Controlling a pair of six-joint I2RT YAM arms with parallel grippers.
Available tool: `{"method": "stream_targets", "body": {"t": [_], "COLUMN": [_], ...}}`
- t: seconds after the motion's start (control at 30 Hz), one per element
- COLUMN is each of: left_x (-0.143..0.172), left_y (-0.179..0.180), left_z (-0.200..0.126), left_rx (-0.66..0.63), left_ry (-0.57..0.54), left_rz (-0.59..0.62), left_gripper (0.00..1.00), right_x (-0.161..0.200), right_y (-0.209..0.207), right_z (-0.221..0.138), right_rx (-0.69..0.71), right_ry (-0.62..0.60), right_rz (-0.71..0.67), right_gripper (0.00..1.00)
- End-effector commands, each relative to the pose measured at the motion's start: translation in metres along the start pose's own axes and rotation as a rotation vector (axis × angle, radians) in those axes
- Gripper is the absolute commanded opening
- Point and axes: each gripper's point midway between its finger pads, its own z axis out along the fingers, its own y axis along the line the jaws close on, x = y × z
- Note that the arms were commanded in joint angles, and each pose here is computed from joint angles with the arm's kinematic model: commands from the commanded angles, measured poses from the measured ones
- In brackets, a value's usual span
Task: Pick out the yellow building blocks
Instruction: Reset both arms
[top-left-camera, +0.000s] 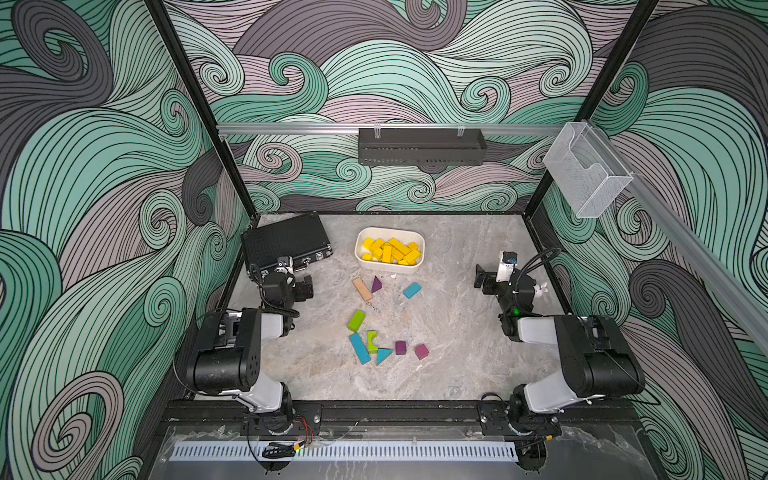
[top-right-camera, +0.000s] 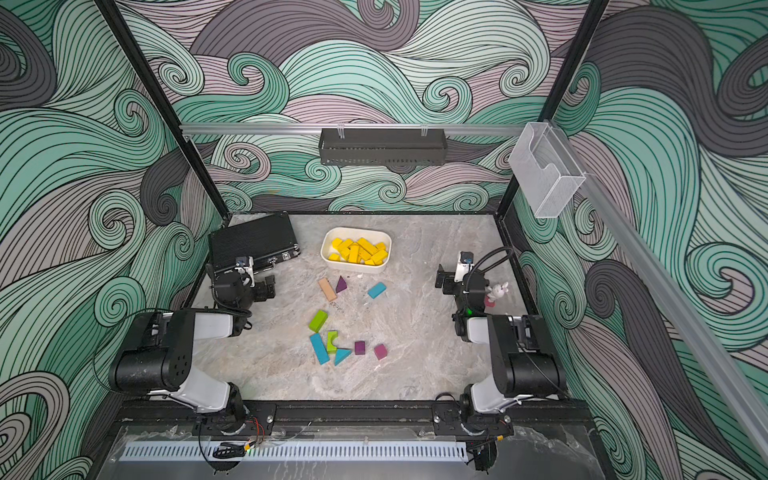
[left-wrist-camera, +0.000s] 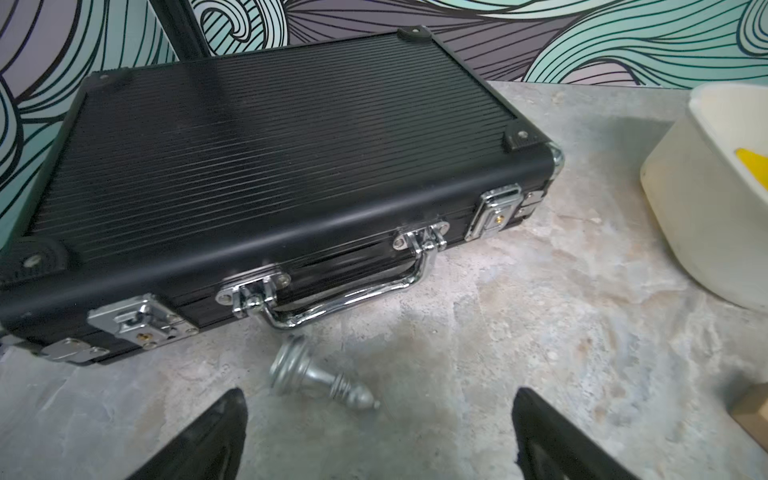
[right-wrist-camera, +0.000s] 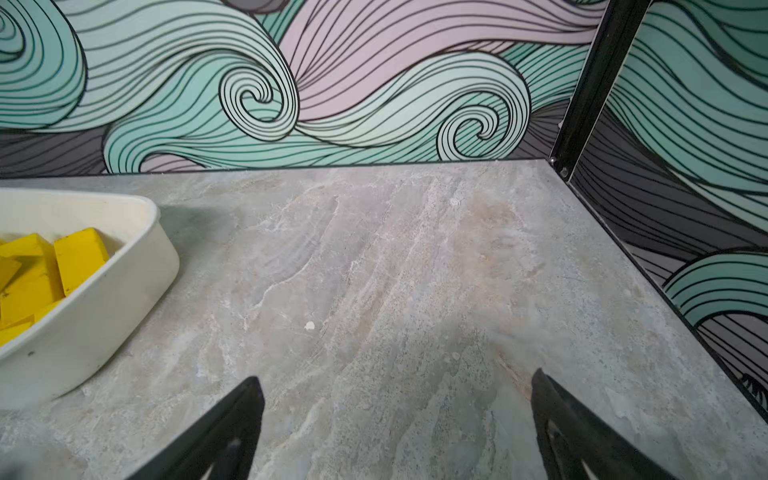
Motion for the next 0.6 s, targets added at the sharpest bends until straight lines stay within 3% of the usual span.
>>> {"method": "stream_targets", "body": {"t": [0.0,0.57], "left_x": [-0.0137,-0.0126], "left_y": [-0.0042,-0.0029], "left_z": [0.0003,0.0015], "left_rx": [0.031,0.021], "left_ry": [-0.018,-0.002], "left_rz": [-0.027,-0.031], "left_gripper": [0.99,0.99], "right_x": [0.0132,0.0129], "right_y": [-0.0059,-0.0013], "right_z": [-0.0013,-0.0008], "right_rx": [0.038,0.042], "right_ry": [0.050,0.052], "right_rz": [0.000,-0.026], "right_gripper": [0.99,0.99]}}
